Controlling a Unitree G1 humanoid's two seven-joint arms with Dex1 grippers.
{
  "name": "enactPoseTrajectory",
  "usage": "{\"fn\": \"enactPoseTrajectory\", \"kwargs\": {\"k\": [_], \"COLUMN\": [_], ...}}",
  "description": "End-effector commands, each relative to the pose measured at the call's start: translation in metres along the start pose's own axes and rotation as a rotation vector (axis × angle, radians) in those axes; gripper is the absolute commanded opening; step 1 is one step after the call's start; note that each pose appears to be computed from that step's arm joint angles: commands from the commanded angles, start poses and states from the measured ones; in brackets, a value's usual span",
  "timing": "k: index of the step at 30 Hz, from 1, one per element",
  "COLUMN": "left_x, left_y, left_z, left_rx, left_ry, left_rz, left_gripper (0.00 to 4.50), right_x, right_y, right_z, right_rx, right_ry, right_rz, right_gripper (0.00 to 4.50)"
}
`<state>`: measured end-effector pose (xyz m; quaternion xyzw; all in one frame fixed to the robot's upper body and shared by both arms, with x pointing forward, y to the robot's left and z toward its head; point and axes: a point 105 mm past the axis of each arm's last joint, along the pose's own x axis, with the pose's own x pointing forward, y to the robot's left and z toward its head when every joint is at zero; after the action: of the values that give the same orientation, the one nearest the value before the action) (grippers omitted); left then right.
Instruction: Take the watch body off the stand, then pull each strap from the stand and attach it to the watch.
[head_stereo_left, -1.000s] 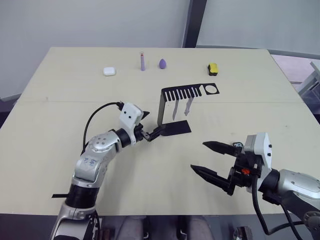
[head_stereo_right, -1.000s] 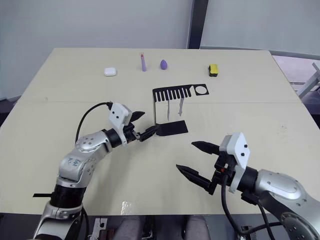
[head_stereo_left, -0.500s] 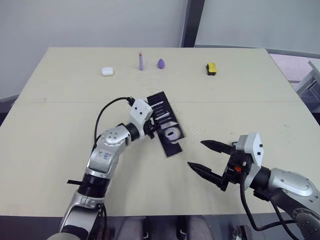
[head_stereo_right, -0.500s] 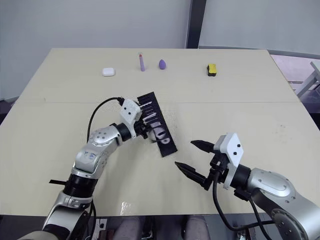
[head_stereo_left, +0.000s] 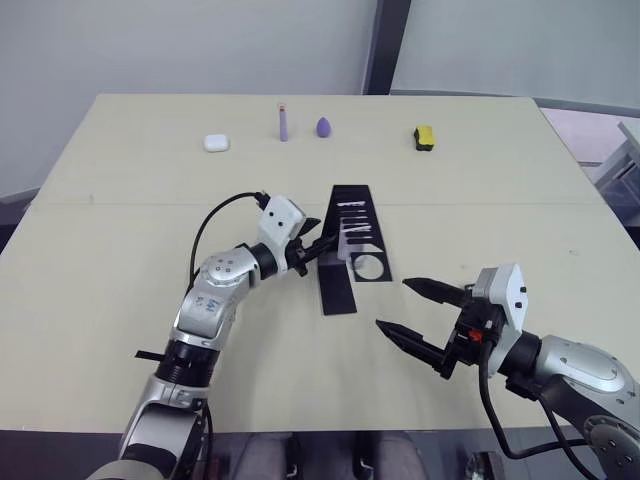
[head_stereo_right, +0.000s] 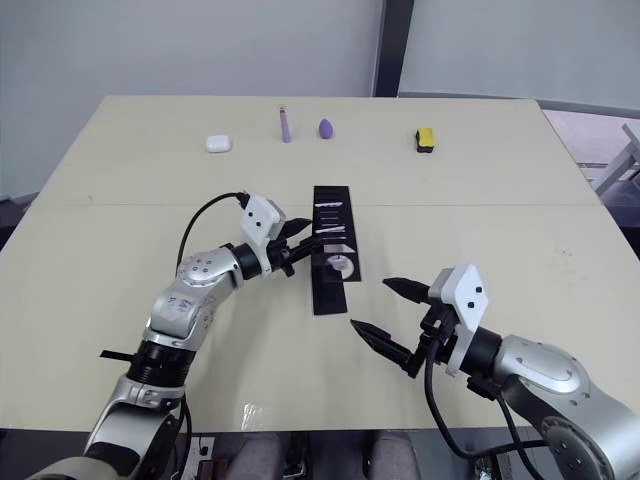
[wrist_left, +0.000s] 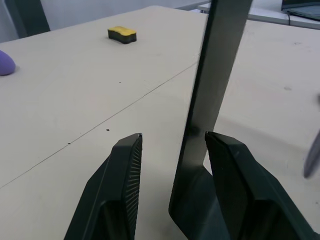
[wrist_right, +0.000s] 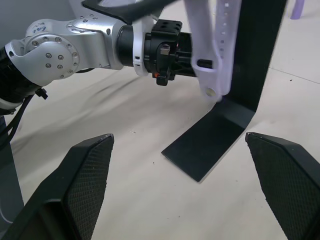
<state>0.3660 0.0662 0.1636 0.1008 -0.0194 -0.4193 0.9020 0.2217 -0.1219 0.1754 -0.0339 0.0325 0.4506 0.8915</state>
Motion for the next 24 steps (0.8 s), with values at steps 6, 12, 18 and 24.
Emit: {"fn": "enactPoseTrajectory", "kwargs": {"k": [6, 12, 18, 24], "left_x": [0.002, 0.007, 0.015, 0.022], "left_y": [0.005, 0.017, 0.019, 0.017], "left_z": [0.017, 0.020, 0.023, 0.024], "left_rx": [0.110, 0.153, 0.179, 0.196], "left_ry": [-0.028, -0.024, -0.033, -0.041], "left_rz": [-0.160, -0.214, -0.263, -0.294], "left_gripper": [2.16, 2.16, 2.16, 2.16], "right_x": [0.000, 0.001, -0.001, -0.002], "right_y": [-0.005, -0.007, -0.006, -0.007], "right_z": [0.011, 0.013, 0.014, 0.015], "right_rx": [-0.032, -0.039, -0.042, -0.047], "right_ry": [-0.037, -0.042, -0.039, -0.036], "right_rz": [-0.009, -0.011, -0.018, -0.025], "right_gripper": [4.50, 4.50, 4.50, 4.50]}}
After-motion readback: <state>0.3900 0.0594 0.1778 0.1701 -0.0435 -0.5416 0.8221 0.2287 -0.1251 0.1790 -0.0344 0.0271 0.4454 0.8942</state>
